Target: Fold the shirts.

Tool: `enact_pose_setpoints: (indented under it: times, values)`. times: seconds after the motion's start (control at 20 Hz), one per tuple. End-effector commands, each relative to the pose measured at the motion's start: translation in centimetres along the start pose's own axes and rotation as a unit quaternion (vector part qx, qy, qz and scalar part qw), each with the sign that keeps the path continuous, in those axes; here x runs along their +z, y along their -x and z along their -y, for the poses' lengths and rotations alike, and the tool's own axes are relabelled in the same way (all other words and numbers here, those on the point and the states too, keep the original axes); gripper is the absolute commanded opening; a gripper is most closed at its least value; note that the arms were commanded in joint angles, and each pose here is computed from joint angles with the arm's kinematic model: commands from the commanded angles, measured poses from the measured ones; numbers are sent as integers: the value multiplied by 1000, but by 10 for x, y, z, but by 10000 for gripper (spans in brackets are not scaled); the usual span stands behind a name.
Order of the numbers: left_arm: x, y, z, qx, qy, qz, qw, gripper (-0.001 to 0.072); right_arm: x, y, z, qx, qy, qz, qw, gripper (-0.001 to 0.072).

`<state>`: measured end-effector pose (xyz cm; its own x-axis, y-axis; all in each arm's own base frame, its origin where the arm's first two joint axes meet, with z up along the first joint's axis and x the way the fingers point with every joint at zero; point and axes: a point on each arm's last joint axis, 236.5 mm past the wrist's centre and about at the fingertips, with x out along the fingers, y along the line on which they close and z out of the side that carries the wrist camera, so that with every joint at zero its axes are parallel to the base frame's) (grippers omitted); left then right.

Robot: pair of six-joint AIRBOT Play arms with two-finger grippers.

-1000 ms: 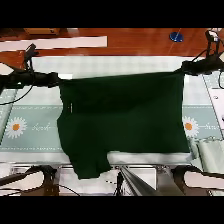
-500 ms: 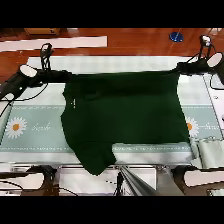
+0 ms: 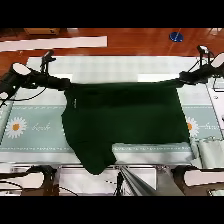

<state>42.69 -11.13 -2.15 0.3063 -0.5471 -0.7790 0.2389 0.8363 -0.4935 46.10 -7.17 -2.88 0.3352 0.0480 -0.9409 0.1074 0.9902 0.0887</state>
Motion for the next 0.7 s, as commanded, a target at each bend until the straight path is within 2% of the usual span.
enact_pose_setpoints:
  times: [0.0,0.35,0.4,0.45,0.5,0.6,0.65]
  values:
    - [-39,3,7,-11,29,-84,996,22,-42,3,1,4,-4,-89,996,25]
    - [-58,-30,0,-14,63,-126,990,26,-63,-33,-12,39,-9,-141,989,25]
    - [-59,-31,-2,-14,63,-127,990,85,-63,-34,-10,35,-6,-141,989,32]
    - [-58,-30,-2,-14,62,-126,990,288,-62,-33,-9,34,-3,-141,989,142]
    - [-57,-23,-1,-19,63,-130,989,493,-63,-26,-8,36,8,-147,988,299]
    - [-52,3,-4,-27,63,-136,988,495,-66,1,0,38,38,-166,985,371]
    - [-54,21,-9,-25,66,-136,988,495,-70,21,6,37,26,-169,985,372]
